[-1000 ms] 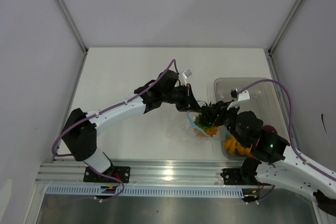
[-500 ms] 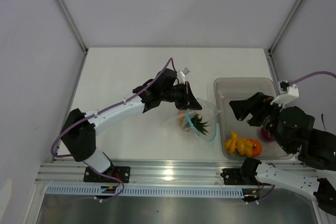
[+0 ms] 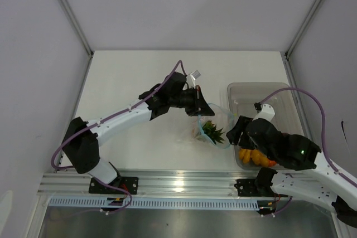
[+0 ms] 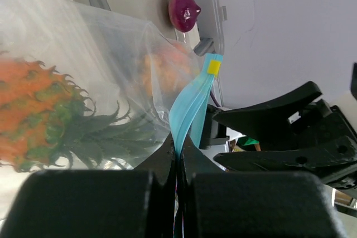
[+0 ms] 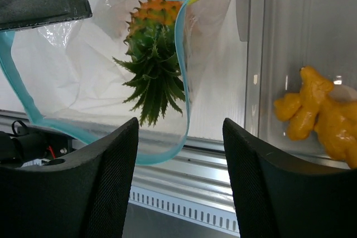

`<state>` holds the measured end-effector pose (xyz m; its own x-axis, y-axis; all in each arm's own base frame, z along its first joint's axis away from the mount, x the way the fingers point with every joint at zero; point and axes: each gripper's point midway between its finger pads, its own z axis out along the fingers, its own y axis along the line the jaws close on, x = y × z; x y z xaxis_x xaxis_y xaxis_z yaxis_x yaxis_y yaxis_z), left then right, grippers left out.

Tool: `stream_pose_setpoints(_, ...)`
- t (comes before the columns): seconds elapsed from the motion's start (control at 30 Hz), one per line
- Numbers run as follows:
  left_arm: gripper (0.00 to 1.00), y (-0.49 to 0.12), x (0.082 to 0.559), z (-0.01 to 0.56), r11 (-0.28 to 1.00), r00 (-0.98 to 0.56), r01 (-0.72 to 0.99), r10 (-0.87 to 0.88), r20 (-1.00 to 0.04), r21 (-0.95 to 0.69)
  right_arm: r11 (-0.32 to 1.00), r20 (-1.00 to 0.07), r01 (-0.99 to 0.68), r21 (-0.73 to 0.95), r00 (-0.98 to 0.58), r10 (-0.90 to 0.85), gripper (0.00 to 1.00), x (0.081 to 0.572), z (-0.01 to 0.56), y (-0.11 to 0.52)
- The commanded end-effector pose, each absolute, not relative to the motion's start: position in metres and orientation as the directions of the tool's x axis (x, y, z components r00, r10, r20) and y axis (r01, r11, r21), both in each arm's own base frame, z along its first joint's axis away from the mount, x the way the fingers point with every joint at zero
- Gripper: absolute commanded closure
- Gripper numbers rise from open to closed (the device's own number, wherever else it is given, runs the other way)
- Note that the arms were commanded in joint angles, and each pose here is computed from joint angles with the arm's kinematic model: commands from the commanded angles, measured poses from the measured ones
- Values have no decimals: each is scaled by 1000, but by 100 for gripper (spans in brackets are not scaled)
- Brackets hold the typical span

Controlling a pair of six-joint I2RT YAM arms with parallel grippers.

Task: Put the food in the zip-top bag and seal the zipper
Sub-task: Adjust the zipper food storage bag at the center of the board.

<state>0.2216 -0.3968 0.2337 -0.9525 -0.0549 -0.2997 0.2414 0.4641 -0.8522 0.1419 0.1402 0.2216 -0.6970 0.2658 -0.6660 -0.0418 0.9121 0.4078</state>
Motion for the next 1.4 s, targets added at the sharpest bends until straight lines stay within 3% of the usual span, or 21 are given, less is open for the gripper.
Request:
stream_pose_setpoints(0.0,99,-395,224,283,383,-928,299,-99,-360,-874,884,-637,-12,468,-698,327,36,147,219,154)
stream_pose_setpoints(0.3,99,-394,221,278,381,-930,295,-97,-355,-876,887,-615,23,461,-713,338,42,156,189,166)
stream_pose_setpoints(0.5,99,-388,219,274,401,-915,335,-76,-395,-853,906,-685,-6,422,-656,315,89,176,203,160)
stream_pose_setpoints(0.57,99,-383,219,267,438,-906,355,-56,-420,-826,910,-735,-18,414,-597,322,99,192,229,155)
stream_pose_setpoints(0.63,100,-381,223,274,457,-883,399,-43,-468,-795,933,-777,-63,355,-575,257,100,205,244,153)
stream_pose_setpoints(0.87,100,-350,228,303,582,-797,474,-35,-603,-661,902,-803,-160,402,-534,263,100,225,320,170)
stream_pose_setpoints(1.17,99,-328,233,223,731,-835,413,65,-547,-543,898,-737,-151,414,-635,232,100,232,260,187)
stream_pose_setpoints(1.37,99,-306,242,231,771,-768,406,-2,-640,-491,850,-827,-322,416,-524,206,100,230,313,200)
